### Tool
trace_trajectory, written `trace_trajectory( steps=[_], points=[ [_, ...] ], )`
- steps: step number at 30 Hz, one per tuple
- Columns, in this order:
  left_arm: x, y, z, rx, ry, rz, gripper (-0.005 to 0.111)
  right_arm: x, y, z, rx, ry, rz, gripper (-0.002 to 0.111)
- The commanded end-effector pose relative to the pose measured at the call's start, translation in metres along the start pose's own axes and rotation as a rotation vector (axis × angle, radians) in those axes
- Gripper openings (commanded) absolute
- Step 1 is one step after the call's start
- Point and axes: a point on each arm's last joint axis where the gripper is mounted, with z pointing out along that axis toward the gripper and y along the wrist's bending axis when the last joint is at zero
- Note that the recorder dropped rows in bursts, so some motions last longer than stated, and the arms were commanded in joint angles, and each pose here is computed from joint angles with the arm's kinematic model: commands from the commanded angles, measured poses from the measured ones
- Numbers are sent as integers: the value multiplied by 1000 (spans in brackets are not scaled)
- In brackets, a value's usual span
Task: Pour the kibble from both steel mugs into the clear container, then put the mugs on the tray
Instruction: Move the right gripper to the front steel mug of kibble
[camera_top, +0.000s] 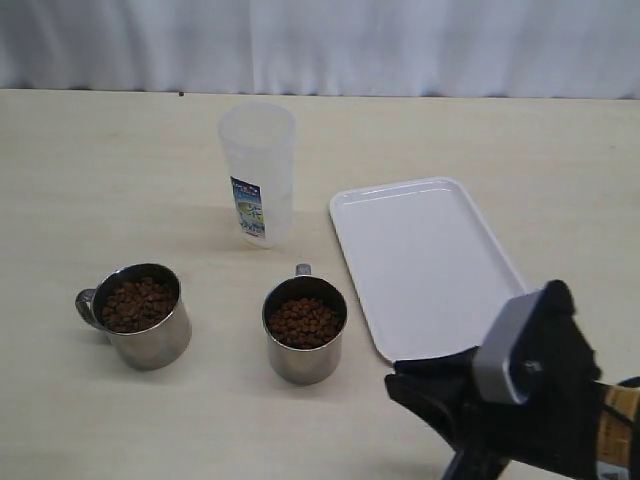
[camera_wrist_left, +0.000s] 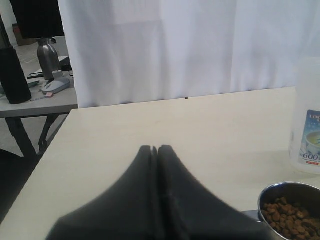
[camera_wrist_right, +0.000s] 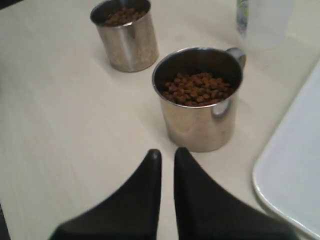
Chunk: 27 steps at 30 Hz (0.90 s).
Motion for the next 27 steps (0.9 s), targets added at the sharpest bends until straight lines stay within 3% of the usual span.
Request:
trace_trajectory(
  steps=[1,7,10,27],
  points=[
    [0,0,0,6,-13,-1,0,-12,-2,37,-45,63,-17,23],
    [0,0,0,6,-13,-1,0,-16,-6,68,-75,85,13,69],
    [0,0,0,6,-13,-1,0,-20,-9,81,-84,81,17,83],
    [0,0,0,6,-13,-1,0,-29,-28,141,-35,177,-63,86]
  ],
)
